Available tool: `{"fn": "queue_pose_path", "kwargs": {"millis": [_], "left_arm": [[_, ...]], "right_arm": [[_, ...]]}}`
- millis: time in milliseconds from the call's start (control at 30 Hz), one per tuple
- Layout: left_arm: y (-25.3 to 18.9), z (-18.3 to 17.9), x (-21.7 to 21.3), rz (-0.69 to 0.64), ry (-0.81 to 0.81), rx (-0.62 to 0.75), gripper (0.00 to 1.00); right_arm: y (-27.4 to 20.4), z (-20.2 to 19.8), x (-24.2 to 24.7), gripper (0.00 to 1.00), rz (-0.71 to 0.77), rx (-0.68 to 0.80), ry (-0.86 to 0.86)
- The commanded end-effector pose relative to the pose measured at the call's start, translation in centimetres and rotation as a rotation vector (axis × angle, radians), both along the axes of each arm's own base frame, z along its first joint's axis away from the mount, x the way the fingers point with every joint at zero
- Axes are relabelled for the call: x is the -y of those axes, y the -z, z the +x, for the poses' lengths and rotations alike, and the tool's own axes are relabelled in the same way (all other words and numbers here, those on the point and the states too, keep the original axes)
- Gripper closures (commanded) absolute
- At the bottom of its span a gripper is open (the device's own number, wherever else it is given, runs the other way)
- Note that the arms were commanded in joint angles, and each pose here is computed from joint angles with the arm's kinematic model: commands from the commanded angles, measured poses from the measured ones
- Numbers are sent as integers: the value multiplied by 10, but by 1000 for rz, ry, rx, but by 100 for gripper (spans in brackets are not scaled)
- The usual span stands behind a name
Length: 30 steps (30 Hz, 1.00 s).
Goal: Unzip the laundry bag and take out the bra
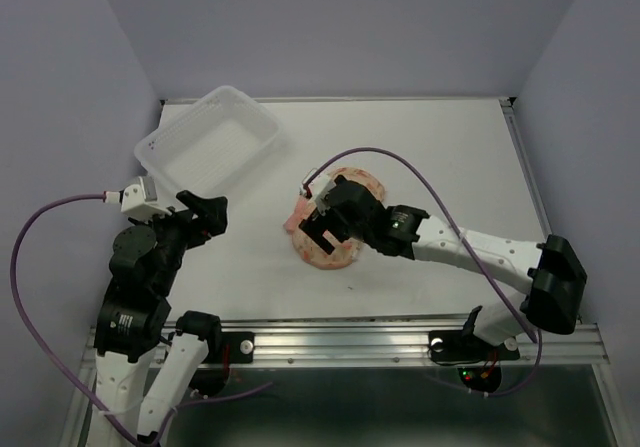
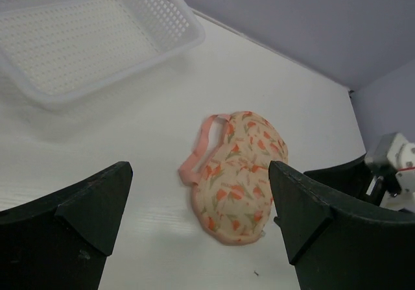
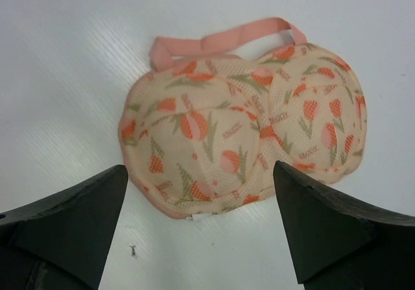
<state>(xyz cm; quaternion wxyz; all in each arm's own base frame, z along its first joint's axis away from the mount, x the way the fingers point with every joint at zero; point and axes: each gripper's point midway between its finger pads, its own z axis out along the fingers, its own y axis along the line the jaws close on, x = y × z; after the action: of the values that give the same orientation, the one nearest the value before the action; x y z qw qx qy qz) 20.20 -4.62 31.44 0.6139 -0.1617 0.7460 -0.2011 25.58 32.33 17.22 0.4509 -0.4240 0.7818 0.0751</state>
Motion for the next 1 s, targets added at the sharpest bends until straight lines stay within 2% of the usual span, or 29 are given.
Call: {"fn": "queue_pose_path", "kwargs": {"millis": [0,33,100,167,267,300,333,367,433,467,600,767,800,833,867,933,967], "left_arm": [[32,13,24,-56,90,-115,1],[38,15,33,-69,132,-139,1],[53,19,39,-93,147,-188,1],[64,23,46,-115,173,-222,1],[71,30,58,-155,211,-241,1],[80,31,65,-180,231,-268,1],[84,32,70,-190,242,-282,1],[90,38,77,-195,257,-300,1],[102,37,98,-194,293,-341,1],[110,42,107,-185,303,-366,1],[137,46,143,-141,337,-442,2],[176,54,186,-66,356,-523,17],[181,56,190,-56,358,-532,23],[187,59,194,-36,351,-538,32],[203,62,198,-10,344,-567,35],[223,68,204,31,343,-600,47],[230,70,205,46,340,-612,49]], "right_arm": [[-37,10,-12,0,223,-132,56],[-41,24,-1,0,254,-157,84],[-46,26,-1,0,332,-252,78],[-40,53,23,0,357,-291,183],[-14,85,52,0,340,-331,300],[3,106,71,0,317,-342,375],[-1,115,80,0,320,-323,400],[21,124,86,0,284,-352,428],[34,144,100,0,270,-366,468],[55,149,102,1,246,-401,483],[85,160,101,4,220,-436,496],[120,152,105,23,212,-496,563],[124,150,108,27,209,-501,576],[125,148,110,36,208,-498,590],[127,146,114,37,204,-496,604],[129,133,121,42,200,-507,632],[126,132,128,43,195,-487,664]]}}
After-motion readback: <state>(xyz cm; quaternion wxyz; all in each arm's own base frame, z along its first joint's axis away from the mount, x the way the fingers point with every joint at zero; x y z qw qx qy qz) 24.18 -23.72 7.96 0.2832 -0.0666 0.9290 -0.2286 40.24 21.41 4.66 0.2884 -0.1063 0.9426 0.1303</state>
